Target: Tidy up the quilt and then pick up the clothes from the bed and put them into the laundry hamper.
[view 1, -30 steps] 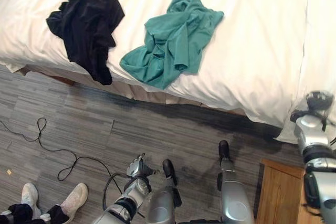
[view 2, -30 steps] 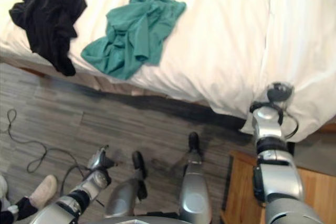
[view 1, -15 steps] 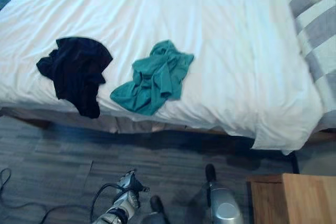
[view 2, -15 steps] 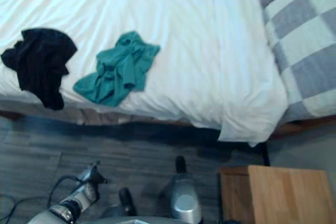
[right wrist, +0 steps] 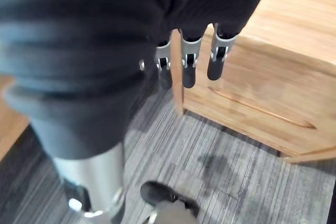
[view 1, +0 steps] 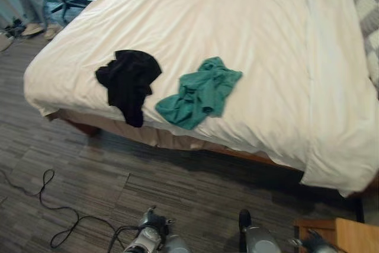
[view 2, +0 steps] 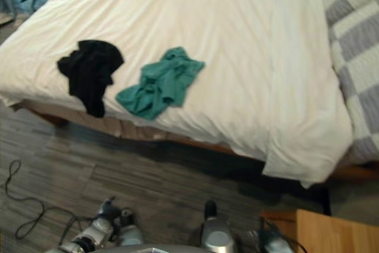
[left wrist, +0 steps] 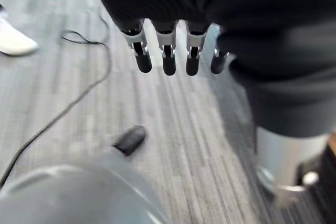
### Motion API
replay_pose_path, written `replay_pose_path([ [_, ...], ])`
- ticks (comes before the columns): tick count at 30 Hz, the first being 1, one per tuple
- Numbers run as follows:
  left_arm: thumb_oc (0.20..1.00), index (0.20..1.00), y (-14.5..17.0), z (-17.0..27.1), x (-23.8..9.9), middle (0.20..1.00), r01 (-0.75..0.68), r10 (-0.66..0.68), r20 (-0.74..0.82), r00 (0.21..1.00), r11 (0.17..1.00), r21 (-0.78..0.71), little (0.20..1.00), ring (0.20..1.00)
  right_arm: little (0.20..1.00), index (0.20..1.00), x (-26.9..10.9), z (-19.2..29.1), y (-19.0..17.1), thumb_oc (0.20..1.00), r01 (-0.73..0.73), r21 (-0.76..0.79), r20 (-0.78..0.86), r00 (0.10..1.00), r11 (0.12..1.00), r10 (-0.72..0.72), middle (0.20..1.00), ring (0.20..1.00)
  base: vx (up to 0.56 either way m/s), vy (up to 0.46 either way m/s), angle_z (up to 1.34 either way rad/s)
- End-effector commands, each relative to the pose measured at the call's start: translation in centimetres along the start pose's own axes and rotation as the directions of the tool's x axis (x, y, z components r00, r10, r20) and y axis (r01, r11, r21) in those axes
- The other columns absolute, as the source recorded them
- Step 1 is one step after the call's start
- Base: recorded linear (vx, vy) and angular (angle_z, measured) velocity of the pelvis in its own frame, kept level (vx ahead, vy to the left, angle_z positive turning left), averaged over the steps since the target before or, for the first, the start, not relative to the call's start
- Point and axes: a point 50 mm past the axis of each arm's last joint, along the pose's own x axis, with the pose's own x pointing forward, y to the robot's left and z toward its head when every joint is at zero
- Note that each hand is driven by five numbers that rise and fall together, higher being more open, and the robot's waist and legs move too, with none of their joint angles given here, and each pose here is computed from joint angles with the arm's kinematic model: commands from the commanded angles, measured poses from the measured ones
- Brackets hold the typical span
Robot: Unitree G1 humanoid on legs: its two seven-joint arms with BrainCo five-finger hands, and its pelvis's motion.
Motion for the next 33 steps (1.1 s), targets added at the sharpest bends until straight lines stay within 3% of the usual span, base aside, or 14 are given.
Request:
replay_pose_path([
  [1,1.0,1.0,5.4,1.2,0.8,1.0,-0.137,0.131,0.042,0.99,0.974,0.181,1.0,1.0,1.0,1.0,-0.5,1.9,3.1,1.0,-0.071,-0.105,0.033,0.997,0.992,0.075,1.0,1.0,0.16,0.667,0.12],
  [4,1.0,1.0,6.6,0.0,0.7,1.0,-0.144,0.145,0.01,0.989,0.966,0.215,1.0,1.0,1.0,1.0,-0.9,4.0,4.1,1.0,-0.093,-0.113,0.11,0.988,0.989,0.106,1.0,1.0,0.09,0.496,-0.66],
  [11,1.0,1.0,6.4,-2.1,0.5,1.0,-0.108,0.13,-0.08,0.988,0.967,0.231,1.0,1.0,1.0,1.0,-1.5,7.6,4.8,1.0,-0.088,-0.112,0.241,0.964,0.99,0.113,1.0,1.0,0.14,0.373,-0.52],
  [20,1.0,1.0,4.9,4.9,0.7,1.0,-0.155,0.12,0.183,0.976,0.97,0.188,1.0,1.0,1.0,1.0,-1.1,9.6,2.0,1.0,0.043,-0.231,0.279,0.96,0.972,0.024,1.0,1.0,0.1,0.213,0.01],
  [25,1.0,1.0,4.4,5.0,0.7,1.0,-0.153,0.111,0.197,0.974,0.965,0.212,1.0,1.0,1.0,1.0,-1.4,10.6,2.1,1.0,0.043,-0.225,0.32,0.947,0.973,0.032,1.0,1.0,0.3,0.664,-0.44],
  [28,1.0,1.0,3.4,5.1,0.6,1.0,-0.13,0.082,0.196,0.977,0.961,0.244,1.0,1.0,1.0,1.0,-1.3,10.0,1.9,1.0,0.029,-0.132,0.294,0.956,0.991,0.011,1.0,1.0,0.31,0.699,-0.39],
  [31,1.0,1.0,3.9,5.2,0.7,1.0,-0.144,0.096,0.191,0.977,0.956,0.255,1.0,1.0,1.0,1.0,-1.7,11.0,2.7,1.0,0.018,-0.15,0.318,0.948,0.989,0.031,1.0,1.0,0.1,0.413,-0.48],
  [33,1.0,1.0,5.0,4.3,0.8,1.0,-0.17,0.123,0.173,0.977,0.942,0.291,1.0,1.0,1.0,1.0,-3.0,13.5,4.8,1.0,-0.001,-0.228,0.419,0.903,0.974,0.099,1.0,1.0,0.05,0.591,-0.36],
])
